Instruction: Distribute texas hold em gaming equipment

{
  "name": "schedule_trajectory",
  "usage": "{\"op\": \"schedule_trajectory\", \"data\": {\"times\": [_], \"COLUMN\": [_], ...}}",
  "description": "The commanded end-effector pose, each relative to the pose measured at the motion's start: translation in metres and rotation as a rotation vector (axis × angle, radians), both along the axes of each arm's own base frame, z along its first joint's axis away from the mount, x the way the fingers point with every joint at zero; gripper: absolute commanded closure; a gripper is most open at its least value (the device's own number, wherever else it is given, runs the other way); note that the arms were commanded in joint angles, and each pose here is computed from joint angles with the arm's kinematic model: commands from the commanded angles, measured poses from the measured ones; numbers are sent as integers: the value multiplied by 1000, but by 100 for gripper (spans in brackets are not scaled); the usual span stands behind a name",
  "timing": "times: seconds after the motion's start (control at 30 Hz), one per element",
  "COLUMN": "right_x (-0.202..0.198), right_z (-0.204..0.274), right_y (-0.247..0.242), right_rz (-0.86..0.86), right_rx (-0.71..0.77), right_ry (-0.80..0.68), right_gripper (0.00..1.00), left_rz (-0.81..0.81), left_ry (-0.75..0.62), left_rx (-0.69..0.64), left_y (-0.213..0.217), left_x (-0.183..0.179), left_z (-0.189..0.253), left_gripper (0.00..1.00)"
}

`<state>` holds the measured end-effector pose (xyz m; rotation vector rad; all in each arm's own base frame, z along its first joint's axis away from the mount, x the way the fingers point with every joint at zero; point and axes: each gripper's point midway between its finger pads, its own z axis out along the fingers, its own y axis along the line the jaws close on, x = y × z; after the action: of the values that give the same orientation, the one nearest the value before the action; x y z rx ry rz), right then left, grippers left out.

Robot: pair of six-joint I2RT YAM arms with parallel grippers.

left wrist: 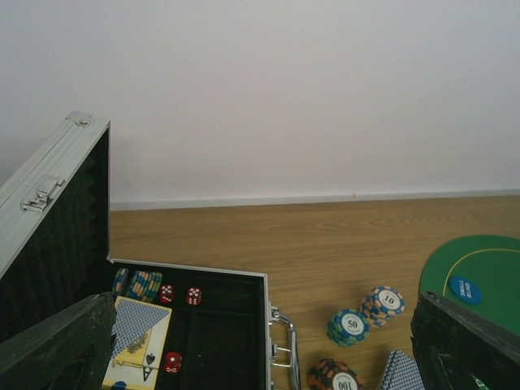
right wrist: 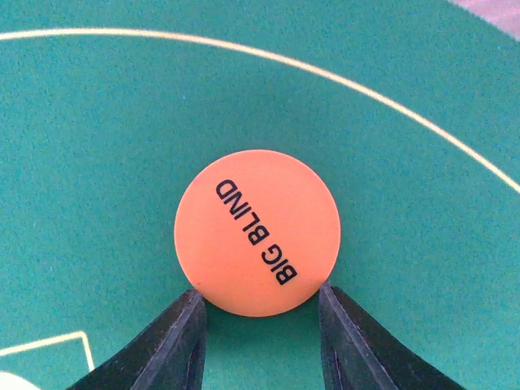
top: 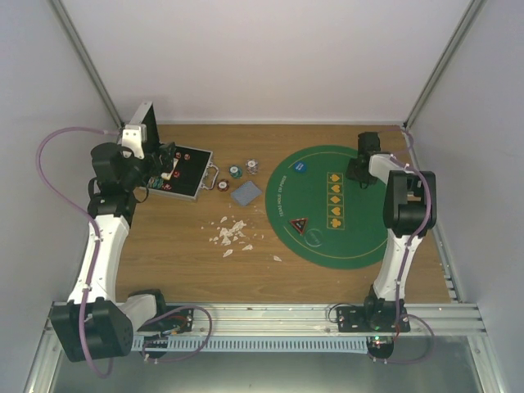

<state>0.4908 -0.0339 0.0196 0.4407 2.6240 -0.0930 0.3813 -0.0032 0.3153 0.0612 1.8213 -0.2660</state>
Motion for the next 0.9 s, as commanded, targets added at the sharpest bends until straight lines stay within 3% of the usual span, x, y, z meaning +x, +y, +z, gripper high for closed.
{"op": "schedule_trajectory", "data": {"times": [0.0,0.23,0.37,0.87], "right_x": [-9,1,0,-25], "right_z": [-37,-37,-24,144], "right_y": [-5,-3,0,45], "right_rz": [8,20,28,195], "right_rx": [-7,6,19,120], "right_ry": [98,87,68,-236], "right_gripper": [61,60,54,28], "left_rz": [-5,-2,12,-103], "left_ry": [-42,-34,-16,99], "left_rx": [2,2,-2,-20], "left_y": [1,2,4,-35], "left_x": [2,3,6,19], "left_z": [9,7,2,-29], "left_gripper": [1,1,1,1]}}
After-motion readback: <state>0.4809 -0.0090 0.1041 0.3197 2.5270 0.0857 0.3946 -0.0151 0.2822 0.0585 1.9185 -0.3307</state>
